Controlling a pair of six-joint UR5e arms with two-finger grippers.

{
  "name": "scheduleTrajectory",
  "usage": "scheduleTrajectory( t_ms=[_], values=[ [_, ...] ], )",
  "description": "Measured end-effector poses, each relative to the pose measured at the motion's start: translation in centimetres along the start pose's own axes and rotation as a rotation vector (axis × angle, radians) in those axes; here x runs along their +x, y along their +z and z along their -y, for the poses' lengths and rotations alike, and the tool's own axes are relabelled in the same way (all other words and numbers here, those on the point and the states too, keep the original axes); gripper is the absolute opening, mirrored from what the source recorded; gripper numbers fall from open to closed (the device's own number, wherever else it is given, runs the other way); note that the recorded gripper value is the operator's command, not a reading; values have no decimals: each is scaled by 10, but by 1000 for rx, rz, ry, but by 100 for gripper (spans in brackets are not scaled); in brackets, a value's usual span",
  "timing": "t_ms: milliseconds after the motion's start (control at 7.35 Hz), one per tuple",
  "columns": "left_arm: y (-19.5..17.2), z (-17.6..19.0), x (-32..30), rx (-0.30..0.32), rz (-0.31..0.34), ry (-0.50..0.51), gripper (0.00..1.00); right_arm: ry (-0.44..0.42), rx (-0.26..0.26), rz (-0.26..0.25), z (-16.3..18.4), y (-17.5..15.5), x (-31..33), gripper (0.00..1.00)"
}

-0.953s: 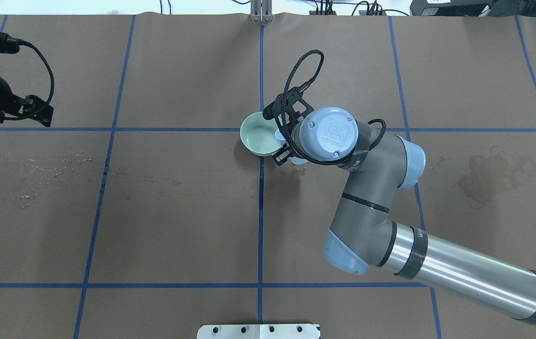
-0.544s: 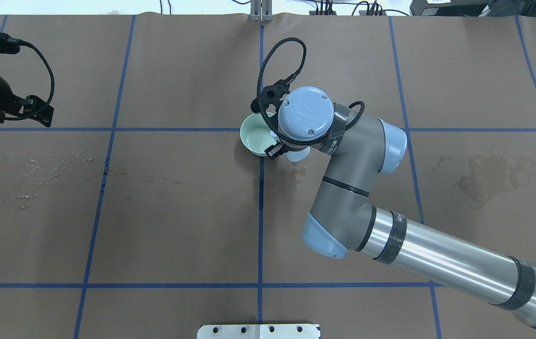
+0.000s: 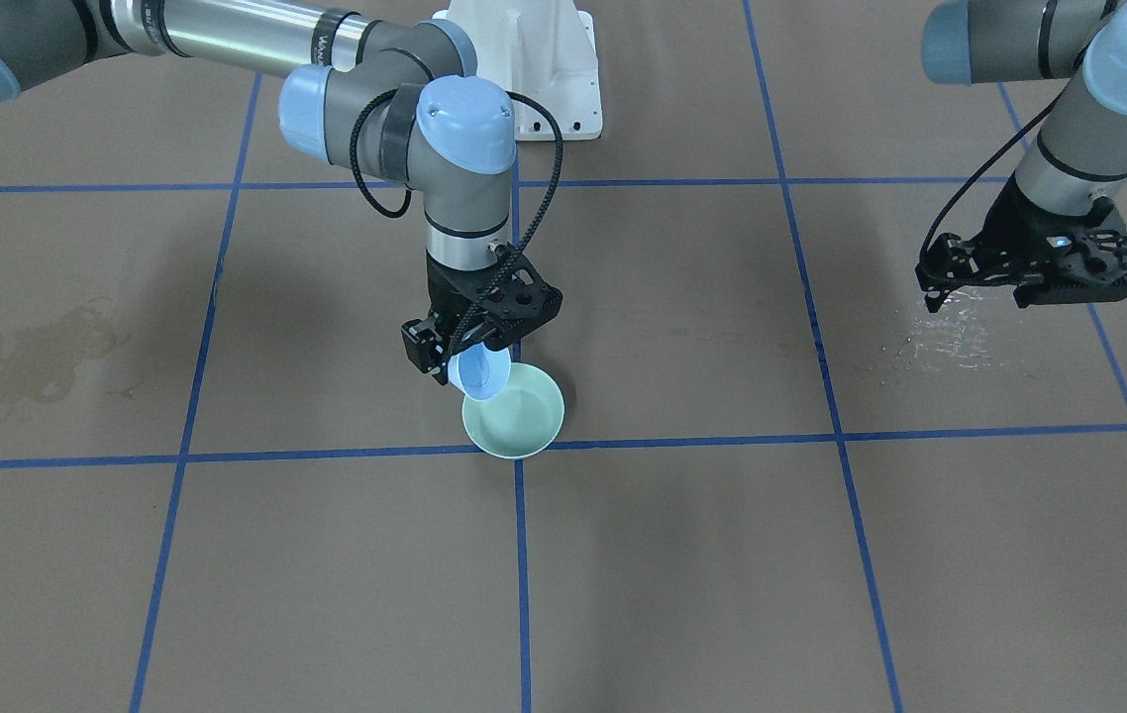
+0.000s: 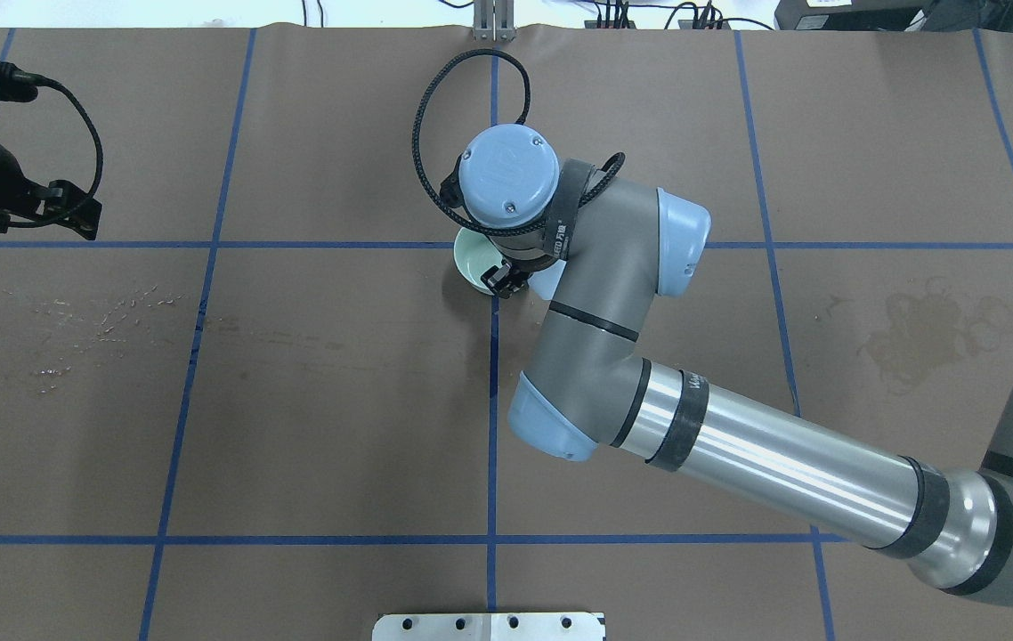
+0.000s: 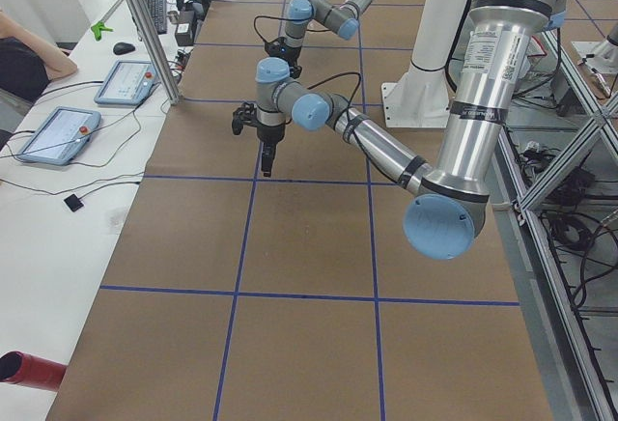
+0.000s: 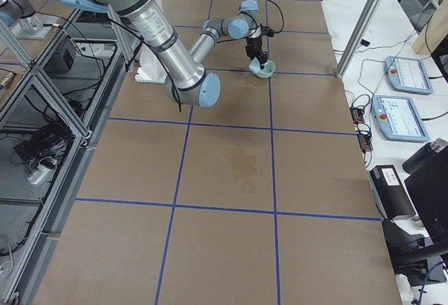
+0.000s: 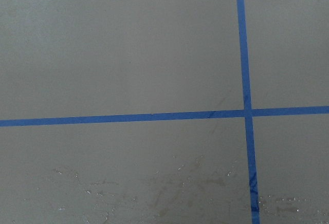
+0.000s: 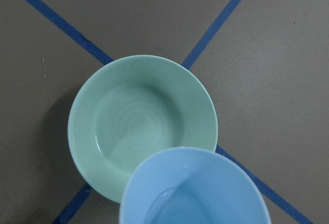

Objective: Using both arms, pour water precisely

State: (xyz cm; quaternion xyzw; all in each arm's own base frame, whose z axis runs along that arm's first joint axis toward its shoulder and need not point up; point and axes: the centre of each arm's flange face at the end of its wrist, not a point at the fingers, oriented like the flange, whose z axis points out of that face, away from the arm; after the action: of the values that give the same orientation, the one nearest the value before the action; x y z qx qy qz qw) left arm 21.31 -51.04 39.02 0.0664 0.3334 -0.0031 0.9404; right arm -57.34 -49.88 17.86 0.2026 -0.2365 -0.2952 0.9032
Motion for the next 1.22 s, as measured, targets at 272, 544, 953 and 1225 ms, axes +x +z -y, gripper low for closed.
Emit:
scheduleTrajectory(
  t_ms=[272,544,953,1225],
  values=[
    [-1,0,0,2,-1,1,100,-32,-66,-34,11,1,-4,0],
    [-1,0,0,2,-1,1,100,-41,-126,-71,29,-6,-12,0],
    [3,0,-1,-4,3,-3,100,-73,-210,-166,47,-13,-28,0],
    [5,1,-2,-7,5,-4,100,-93,-241,-212,43,-9,-35,0]
  ],
)
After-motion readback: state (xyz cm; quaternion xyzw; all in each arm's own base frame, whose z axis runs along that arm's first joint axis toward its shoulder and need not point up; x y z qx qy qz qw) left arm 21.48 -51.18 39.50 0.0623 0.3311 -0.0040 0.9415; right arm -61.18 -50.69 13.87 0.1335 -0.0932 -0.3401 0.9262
